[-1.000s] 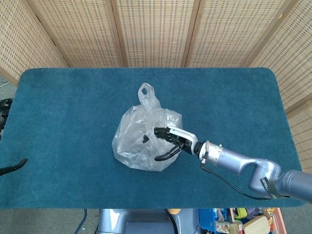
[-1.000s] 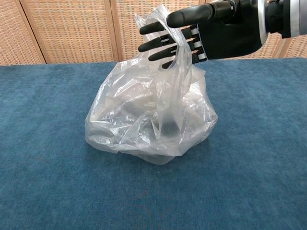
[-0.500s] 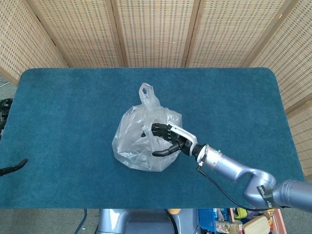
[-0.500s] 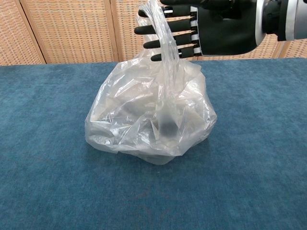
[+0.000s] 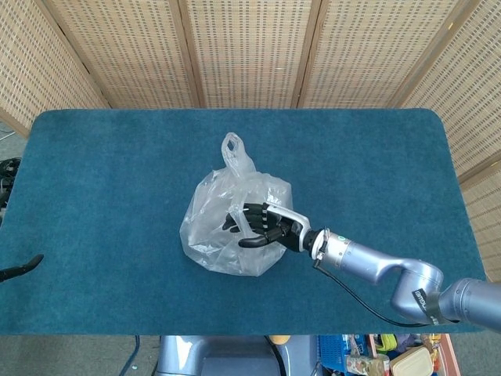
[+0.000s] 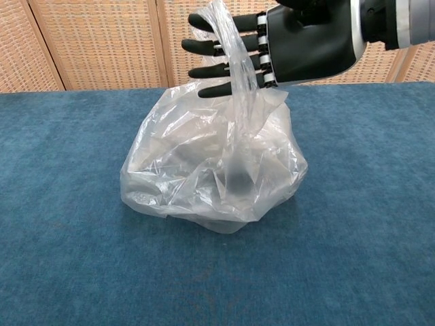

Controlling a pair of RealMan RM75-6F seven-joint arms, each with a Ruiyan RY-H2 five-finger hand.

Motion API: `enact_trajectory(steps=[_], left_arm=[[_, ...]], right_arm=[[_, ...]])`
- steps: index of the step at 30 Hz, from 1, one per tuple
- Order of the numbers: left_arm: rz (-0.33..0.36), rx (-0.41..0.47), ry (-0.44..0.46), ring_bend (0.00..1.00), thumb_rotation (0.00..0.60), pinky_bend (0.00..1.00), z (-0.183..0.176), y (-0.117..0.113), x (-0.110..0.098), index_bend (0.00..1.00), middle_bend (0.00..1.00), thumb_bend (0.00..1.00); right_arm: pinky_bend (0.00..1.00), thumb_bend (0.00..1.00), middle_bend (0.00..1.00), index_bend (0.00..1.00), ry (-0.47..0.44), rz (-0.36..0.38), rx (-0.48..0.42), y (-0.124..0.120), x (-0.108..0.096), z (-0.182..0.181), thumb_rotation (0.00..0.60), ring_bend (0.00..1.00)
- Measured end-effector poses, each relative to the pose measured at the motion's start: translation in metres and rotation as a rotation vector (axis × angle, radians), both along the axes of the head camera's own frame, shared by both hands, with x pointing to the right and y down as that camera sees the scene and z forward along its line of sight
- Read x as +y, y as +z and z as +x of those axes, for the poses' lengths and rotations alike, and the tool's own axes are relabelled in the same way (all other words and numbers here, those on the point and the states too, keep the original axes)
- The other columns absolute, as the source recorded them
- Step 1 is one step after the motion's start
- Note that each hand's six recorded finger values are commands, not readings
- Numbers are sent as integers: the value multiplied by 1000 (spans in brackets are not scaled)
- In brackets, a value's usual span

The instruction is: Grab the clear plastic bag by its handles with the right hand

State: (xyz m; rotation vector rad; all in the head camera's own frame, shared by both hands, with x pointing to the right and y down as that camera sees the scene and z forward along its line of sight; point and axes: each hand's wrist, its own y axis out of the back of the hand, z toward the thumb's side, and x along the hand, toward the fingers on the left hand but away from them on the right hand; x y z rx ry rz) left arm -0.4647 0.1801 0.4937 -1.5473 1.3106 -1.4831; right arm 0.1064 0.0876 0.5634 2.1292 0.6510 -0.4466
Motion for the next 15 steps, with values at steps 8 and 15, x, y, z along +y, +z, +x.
enact_trajectory(steps=[8,15], left_arm=[[-1,0,-2,0,600,0,0,0,0,0,0,56],[-1,-1,-5,0,600,0,-1,1,-1,0,0,56]], right_arm=[[182,0,394,393,-50,-6,21,-2,0,-5,600,216],[388,0,462,386,-52,-42,8,-5,-3,-7,600,337]])
